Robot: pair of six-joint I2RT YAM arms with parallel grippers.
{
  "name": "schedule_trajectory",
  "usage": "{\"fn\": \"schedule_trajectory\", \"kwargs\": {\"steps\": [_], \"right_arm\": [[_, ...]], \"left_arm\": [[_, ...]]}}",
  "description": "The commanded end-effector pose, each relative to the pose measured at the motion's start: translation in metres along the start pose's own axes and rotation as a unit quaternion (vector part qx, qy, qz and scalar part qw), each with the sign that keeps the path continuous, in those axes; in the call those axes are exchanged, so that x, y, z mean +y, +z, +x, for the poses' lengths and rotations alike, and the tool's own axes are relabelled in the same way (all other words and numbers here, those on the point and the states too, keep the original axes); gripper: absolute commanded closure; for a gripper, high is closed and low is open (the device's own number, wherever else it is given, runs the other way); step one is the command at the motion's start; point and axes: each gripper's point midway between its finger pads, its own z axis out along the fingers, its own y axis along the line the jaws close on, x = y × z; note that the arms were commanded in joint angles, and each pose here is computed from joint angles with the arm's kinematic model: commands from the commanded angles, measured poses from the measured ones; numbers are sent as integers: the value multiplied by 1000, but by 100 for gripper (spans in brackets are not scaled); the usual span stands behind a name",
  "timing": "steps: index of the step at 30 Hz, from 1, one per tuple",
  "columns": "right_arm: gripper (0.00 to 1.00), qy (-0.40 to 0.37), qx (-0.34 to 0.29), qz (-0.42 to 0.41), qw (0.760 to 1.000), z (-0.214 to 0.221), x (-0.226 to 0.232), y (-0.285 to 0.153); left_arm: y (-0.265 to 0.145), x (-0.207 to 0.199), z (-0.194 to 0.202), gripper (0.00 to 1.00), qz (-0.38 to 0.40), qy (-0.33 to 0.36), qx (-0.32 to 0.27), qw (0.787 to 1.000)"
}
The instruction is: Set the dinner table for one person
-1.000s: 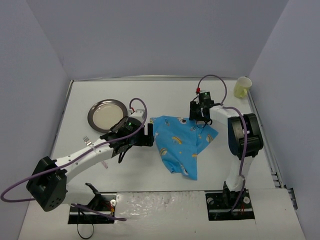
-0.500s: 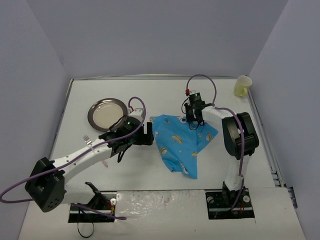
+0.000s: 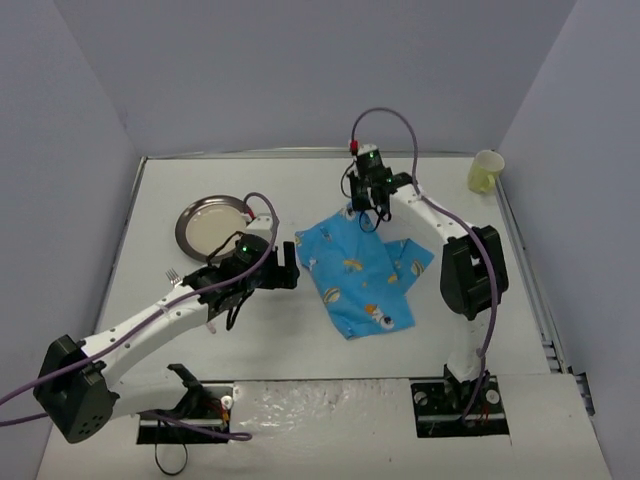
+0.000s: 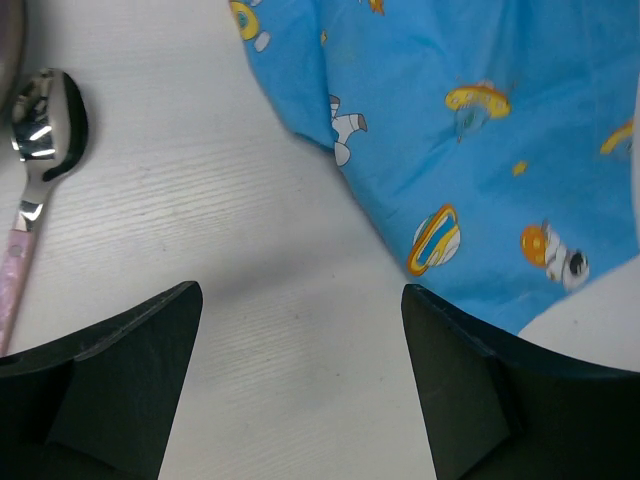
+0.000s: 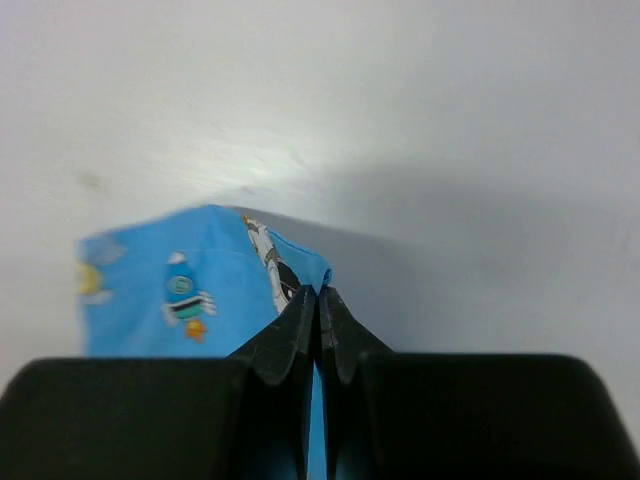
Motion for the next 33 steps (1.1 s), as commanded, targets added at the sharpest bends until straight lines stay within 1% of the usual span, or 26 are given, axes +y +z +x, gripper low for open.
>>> {"fn": "schedule_trajectory", "kwargs": {"steps": [1,2,4,5,7,10,11,13,14,15,17,18,19,20,21,24,27,28,30,31,33], "right_arm": [[100,59,-142,-145,978,-131,87,-97],[100,73,-180,-175,965,-164,102,-126],[100,76,-218,-234,944,-196,131,-165],[100,73,-232,-262,934,-207,143,-183],[100,59,-271,-326,904,-230,170,-236],[100,41,-319,-386,865,-247,183,-306],[100,33,-338,-406,848,-250,184,-334],[100,28,-374,-418,827,-254,176,-376],[100,30,-391,-415,821,-253,169,-395],[100,34,-407,-407,817,-251,160,-411],[100,62,-437,-363,821,-256,132,-422],[100,71,-456,-346,817,-254,115,-441],[100,79,-463,-331,818,-250,99,-448],[100,90,-461,-313,825,-244,82,-444],[100,114,-443,-286,842,-236,62,-418],[100,176,-397,-214,875,-186,16,-373],[100,218,-355,-135,899,-136,-18,-332],[100,225,-324,-119,911,-114,-22,-309],[100,239,-245,-91,935,-54,-32,-255],[100,250,-209,-78,942,-21,-35,-232],[100,268,-155,-60,949,33,-41,-204]], "left_arm": [[-42,12,-48,23,-30,-28,-86,995],[-48,16,-49,23,-39,-28,-89,995],[-68,22,-61,23,-48,-33,-115,992],[-81,25,-70,23,-48,-38,-135,989],[-104,33,-84,23,-60,-41,-170,983],[-130,41,-99,23,-70,-41,-209,974],[-138,44,-104,23,-75,-40,-221,971],[-150,46,-111,23,-79,-42,-238,967],[-155,47,-114,23,-79,-42,-244,966],[-159,48,-116,23,-80,-43,-249,964],[-163,46,-121,23,-79,-40,-252,964],[-164,45,-122,23,-77,-39,-252,964],[-164,44,-123,23,-74,-39,-252,964],[-164,42,-123,23,-71,-39,-251,964],[-161,41,-122,23,-68,-39,-248,966],[-152,37,-117,23,-61,-43,-235,969],[-134,33,-106,23,-58,-37,-207,976],[-129,32,-103,23,-57,-35,-198,978],[-114,30,-94,23,-55,-32,-177,982],[-108,28,-91,23,-53,-31,-170,983],[-98,27,-83,23,-50,-31,-156,986]]}}
